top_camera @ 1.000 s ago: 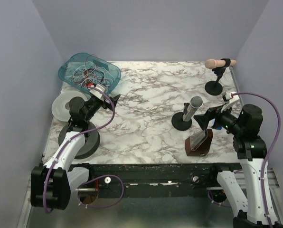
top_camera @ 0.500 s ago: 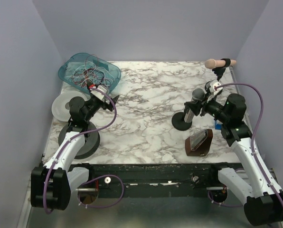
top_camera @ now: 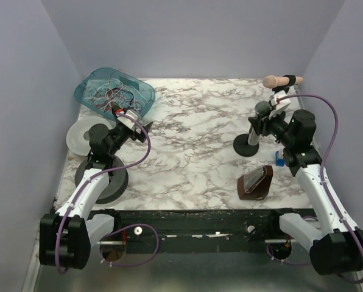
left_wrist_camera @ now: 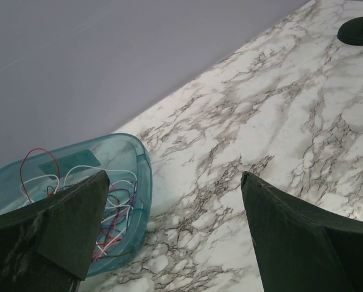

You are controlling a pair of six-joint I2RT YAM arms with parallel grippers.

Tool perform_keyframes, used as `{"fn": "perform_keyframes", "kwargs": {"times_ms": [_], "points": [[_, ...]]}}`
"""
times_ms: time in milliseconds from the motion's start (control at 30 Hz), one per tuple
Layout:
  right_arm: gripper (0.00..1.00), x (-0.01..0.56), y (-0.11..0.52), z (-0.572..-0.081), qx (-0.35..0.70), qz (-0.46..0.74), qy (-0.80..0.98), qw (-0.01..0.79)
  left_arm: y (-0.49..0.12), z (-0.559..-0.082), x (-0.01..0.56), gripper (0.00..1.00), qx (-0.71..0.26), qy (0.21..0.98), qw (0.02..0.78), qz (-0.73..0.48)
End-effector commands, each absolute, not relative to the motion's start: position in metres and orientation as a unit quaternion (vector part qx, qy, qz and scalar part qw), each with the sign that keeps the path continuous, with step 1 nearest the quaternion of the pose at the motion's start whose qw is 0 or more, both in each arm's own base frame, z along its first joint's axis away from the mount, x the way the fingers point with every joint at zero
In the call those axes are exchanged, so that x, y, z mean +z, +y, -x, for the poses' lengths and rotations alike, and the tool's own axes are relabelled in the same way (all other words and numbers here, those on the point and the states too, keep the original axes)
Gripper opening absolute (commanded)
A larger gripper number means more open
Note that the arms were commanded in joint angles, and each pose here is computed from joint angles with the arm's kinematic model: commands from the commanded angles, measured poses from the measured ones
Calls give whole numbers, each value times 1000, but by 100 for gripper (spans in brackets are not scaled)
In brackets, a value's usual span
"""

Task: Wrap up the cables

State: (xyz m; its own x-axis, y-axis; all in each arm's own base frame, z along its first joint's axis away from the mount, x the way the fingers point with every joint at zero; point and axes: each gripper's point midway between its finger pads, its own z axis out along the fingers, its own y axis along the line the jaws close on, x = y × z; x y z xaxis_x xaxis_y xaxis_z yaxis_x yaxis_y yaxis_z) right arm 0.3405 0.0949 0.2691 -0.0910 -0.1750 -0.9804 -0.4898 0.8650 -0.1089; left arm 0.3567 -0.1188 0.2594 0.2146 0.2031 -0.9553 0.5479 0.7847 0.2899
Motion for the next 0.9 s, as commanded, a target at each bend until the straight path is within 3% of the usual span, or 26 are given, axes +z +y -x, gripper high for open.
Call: {"fn": "perform_keyframes", "kwargs": {"times_ms": [0,333,567,633,700,767,867], "points": [[1,343,37,-369,15,161,677,718,-116,-356,268,99,-101,599,731,-311],[1,337,-58,-394,-56,61,678,731,-116,-355,265,99,-101,601,729,-311],[4,307,-71,-405,-37,52,704,707,-115,-355,265,99,-96,601,730,-312],[29,307,-70,-403,-27,42,704,709,-114,-354,264,99,-96,601,729,-312],[67,311,-70,-400,-27,33,702,711,-115,-354,264,99,-95,601,729,-313],[97,315,-73,-395,-33,20,701,713,-115,-353,263,99,-94,601,728,-315],[100,322,-77,-389,-46,14,697,715,-114,-353,261,99,-92,602,727,-317]]}}
